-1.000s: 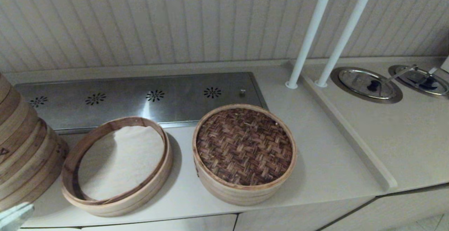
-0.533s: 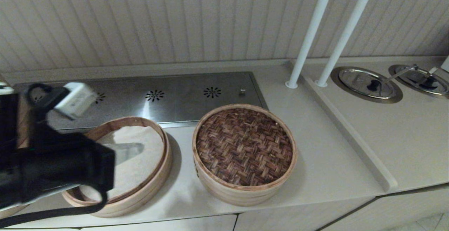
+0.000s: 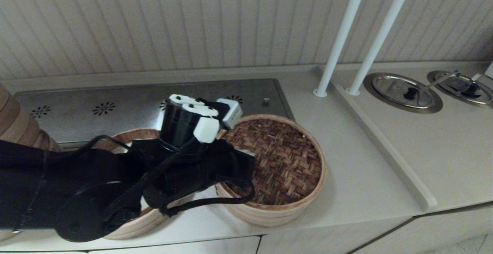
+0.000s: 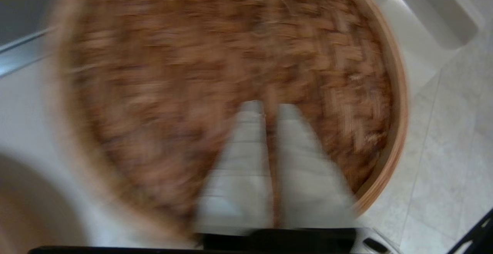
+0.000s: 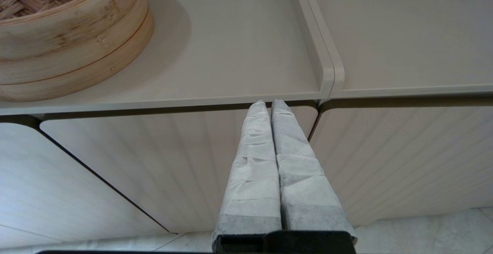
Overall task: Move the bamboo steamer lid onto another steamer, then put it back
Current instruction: Pick up the steamer
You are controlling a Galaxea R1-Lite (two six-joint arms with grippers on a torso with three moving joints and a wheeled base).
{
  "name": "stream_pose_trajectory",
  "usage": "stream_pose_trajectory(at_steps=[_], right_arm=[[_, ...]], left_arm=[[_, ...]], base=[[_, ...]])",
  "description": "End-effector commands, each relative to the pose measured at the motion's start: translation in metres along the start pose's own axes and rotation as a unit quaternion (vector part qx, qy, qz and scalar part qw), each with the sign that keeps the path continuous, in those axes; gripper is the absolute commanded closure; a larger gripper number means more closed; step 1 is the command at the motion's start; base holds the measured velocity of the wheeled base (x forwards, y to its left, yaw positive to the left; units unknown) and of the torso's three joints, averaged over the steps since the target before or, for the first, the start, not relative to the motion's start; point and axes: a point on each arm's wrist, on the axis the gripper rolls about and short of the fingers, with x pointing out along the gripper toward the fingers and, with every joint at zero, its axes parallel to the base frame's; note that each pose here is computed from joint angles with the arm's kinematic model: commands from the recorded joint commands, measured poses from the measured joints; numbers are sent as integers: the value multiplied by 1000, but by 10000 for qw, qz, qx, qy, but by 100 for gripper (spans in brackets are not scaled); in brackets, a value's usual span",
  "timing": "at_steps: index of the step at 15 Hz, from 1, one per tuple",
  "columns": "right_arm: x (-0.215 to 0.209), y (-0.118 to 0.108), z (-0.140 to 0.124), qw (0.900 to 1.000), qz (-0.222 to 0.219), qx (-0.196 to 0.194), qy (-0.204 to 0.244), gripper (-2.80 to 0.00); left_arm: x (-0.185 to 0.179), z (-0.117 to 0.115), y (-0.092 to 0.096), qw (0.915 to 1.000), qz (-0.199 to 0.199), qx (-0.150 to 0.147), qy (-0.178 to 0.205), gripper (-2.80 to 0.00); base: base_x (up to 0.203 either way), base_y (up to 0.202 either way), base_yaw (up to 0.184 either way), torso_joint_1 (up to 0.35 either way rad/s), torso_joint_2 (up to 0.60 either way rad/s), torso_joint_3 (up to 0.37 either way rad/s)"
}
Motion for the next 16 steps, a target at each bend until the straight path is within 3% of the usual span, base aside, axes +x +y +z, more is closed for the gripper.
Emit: stream_pose_trajectory(at_steps=[1,5,10,16], right_arm=[[0,0,0,10000,6,-1,9,0],[0,0,0,10000,6,-1,9,0],[0,0,0,10000,6,-1,9,0],[0,0,0,10000,6,-1,9,0]], left_arm=[[28,-15,-14,9995,-32,106,280,-280],[42,-6,-30,9999,-49,146,79,-280],[64,-12,-31,9991,285,320,72,-280],[73,-12,-33,9989,297,369,-7,-280]], base=[[0,0,0,0,0,0],[0,0,0,0,0,0],[0,0,0,0,0,0],[0,0,0,0,0,0]])
